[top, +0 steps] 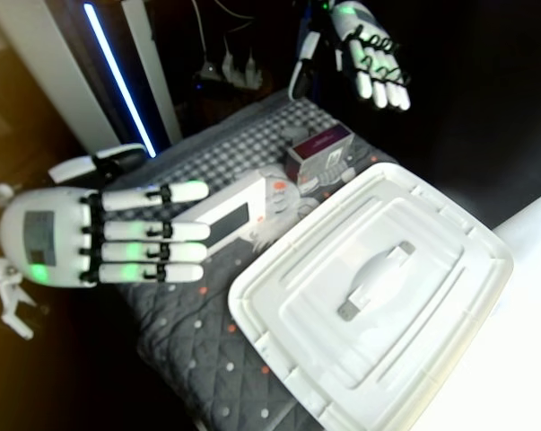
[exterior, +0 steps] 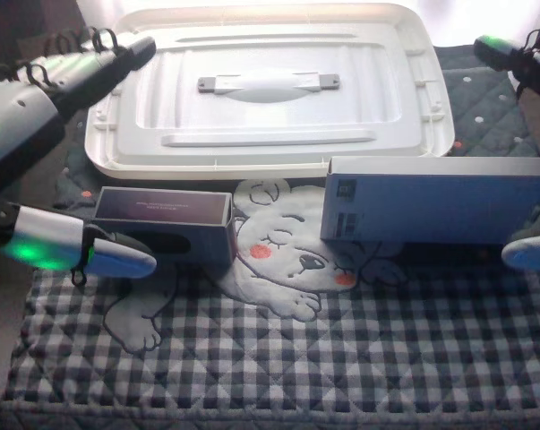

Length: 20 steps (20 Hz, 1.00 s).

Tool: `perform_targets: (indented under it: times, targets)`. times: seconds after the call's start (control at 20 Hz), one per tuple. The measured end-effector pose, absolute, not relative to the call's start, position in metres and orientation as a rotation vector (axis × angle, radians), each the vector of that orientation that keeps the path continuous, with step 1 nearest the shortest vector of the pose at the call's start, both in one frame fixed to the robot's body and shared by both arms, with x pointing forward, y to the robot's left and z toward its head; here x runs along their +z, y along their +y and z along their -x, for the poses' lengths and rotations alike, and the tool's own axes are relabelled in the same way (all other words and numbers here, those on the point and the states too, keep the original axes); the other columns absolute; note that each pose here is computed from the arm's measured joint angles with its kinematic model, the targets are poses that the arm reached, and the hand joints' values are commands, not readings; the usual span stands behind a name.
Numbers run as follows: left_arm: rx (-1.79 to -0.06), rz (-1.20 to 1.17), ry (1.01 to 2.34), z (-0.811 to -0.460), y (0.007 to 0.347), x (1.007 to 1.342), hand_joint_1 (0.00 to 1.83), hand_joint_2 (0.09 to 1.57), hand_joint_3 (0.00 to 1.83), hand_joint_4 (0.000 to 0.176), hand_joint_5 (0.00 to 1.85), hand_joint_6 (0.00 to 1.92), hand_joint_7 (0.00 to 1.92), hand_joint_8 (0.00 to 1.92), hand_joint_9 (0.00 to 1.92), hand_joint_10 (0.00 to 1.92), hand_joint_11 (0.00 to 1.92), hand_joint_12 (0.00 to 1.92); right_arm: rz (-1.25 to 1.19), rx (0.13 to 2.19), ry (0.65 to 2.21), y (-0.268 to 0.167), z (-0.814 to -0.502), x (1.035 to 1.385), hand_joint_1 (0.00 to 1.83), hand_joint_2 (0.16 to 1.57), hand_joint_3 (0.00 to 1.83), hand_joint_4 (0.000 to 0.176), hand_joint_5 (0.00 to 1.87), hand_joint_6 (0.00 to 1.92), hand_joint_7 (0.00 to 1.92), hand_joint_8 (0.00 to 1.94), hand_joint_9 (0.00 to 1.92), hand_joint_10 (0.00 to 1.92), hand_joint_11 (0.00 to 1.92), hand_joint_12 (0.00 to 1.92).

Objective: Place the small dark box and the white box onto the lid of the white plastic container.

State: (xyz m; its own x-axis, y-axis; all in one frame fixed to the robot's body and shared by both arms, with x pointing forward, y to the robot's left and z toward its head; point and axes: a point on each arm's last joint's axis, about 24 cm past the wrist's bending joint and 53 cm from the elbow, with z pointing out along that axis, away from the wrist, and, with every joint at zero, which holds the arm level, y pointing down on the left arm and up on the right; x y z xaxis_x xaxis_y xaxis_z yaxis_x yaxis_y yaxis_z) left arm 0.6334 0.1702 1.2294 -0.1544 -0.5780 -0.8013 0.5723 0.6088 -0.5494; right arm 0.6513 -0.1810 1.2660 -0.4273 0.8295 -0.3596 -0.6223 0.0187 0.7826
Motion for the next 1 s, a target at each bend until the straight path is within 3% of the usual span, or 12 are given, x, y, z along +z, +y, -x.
perform_targets:
  times: [0.05,0.15,0.2,0.25,0.35,0.5,0.6,0.65,0.8,0.85,0.9,1.0]
  targets:
    - [-1.006,0.003,1.417,-0.634,0.168,1.226,0.88,0.69,0.03,0.0,0.04,0.0,0.05,0.0,0.06,0.01,0.0,0.46,-0.255,1.658,1.159,-0.18,-0.651,1.266,0.8,0.65,0.03,0.111,0.0,0.0,0.01,0.0,0.0,0.0,0.0,0.0]
    - [-1.008,-0.017,1.436,-0.636,0.16,1.221,0.87,0.7,0.02,0.0,0.07,0.01,0.08,0.01,0.12,0.02,0.0,0.68,-0.258,1.651,1.163,-0.182,-0.653,1.265,0.8,0.68,0.04,0.107,0.02,0.01,0.02,0.01,0.0,0.0,0.0,0.0]
    - [-1.004,-0.021,1.446,-0.641,0.158,1.22,0.87,0.7,0.01,0.013,0.07,0.0,0.06,0.01,0.09,0.01,0.0,0.82,-0.257,1.644,1.168,-0.182,-0.655,1.264,0.83,0.67,0.02,0.123,0.06,0.01,0.08,0.01,0.02,0.0,0.03,0.02]
    - [-0.99,-0.017,1.476,-0.651,0.155,1.213,0.88,0.71,0.01,0.0,0.08,0.0,0.07,0.0,0.1,0.01,0.0,0.76,-0.269,1.633,1.18,-0.182,-0.66,1.259,0.88,0.69,0.0,0.108,0.09,0.01,0.11,0.01,0.07,0.0,0.01,0.26]
    - [-0.975,-0.022,1.519,-0.659,0.151,1.203,0.88,0.72,0.01,0.0,0.07,0.0,0.06,0.0,0.1,0.01,0.0,0.68,-0.281,1.625,1.204,-0.18,-0.664,1.252,0.92,0.69,0.0,0.093,0.12,0.01,0.14,0.01,0.09,0.0,0.0,0.4]
    - [-0.95,-0.066,1.591,-0.668,0.136,1.189,0.87,0.71,0.0,0.0,0.11,0.0,0.1,0.0,0.08,0.0,0.0,0.42,-0.287,1.606,1.234,-0.177,-0.67,1.248,0.86,0.69,0.0,0.104,0.12,0.0,0.16,0.0,0.07,0.0,0.0,0.35]
    - [-0.945,-0.09,1.618,-0.673,0.126,1.184,0.74,0.7,0.0,0.103,0.11,0.0,0.13,0.0,0.13,0.01,0.0,0.52,-0.28,1.599,1.231,-0.176,-0.675,1.252,0.9,0.68,0.0,0.117,0.13,0.0,0.19,0.0,0.09,0.0,0.0,0.25]
    - [-0.939,-0.093,1.643,-0.675,0.123,1.177,0.7,0.71,0.0,0.11,0.11,0.0,0.15,0.0,0.15,0.01,0.0,0.5,-0.278,1.594,1.235,-0.173,-0.68,1.253,0.89,0.68,0.0,0.123,0.12,0.0,0.19,0.0,0.09,0.0,0.0,0.27]
    - [-0.919,-0.101,1.692,-0.679,0.119,1.163,0.73,0.73,0.0,0.072,0.11,0.0,0.18,0.0,0.19,0.0,0.0,0.55,-0.283,1.592,1.276,-0.162,-0.684,1.242,0.85,0.66,0.0,0.135,0.13,0.0,0.2,0.0,0.1,0.0,0.0,0.37]
    - [-0.912,-0.099,1.705,-0.68,0.12,1.159,0.76,0.74,0.0,0.035,0.15,0.0,0.24,0.01,0.25,0.01,0.0,0.69,-0.279,1.591,1.29,-0.159,-0.684,1.239,0.82,0.67,0.0,0.125,0.15,0.01,0.19,0.0,0.1,0.0,0.0,0.37]
    - [-0.91,-0.099,1.711,-0.681,0.12,1.158,0.79,0.75,0.0,0.011,0.24,0.0,0.36,0.0,0.4,0.02,0.01,0.93,-0.274,1.59,1.299,-0.157,-0.684,1.237,0.8,0.69,0.0,0.089,0.22,0.01,0.22,0.0,0.12,0.01,0.0,0.52]
    - [-0.91,-0.101,1.714,-0.68,0.119,1.157,1.05,0.82,0.0,0.0,0.53,0.04,0.76,0.07,0.8,0.11,0.3,1.11,-0.281,1.589,1.297,-0.158,-0.684,1.237,0.84,0.7,0.0,0.054,0.38,0.02,0.32,0.01,0.19,0.01,0.0,0.59]
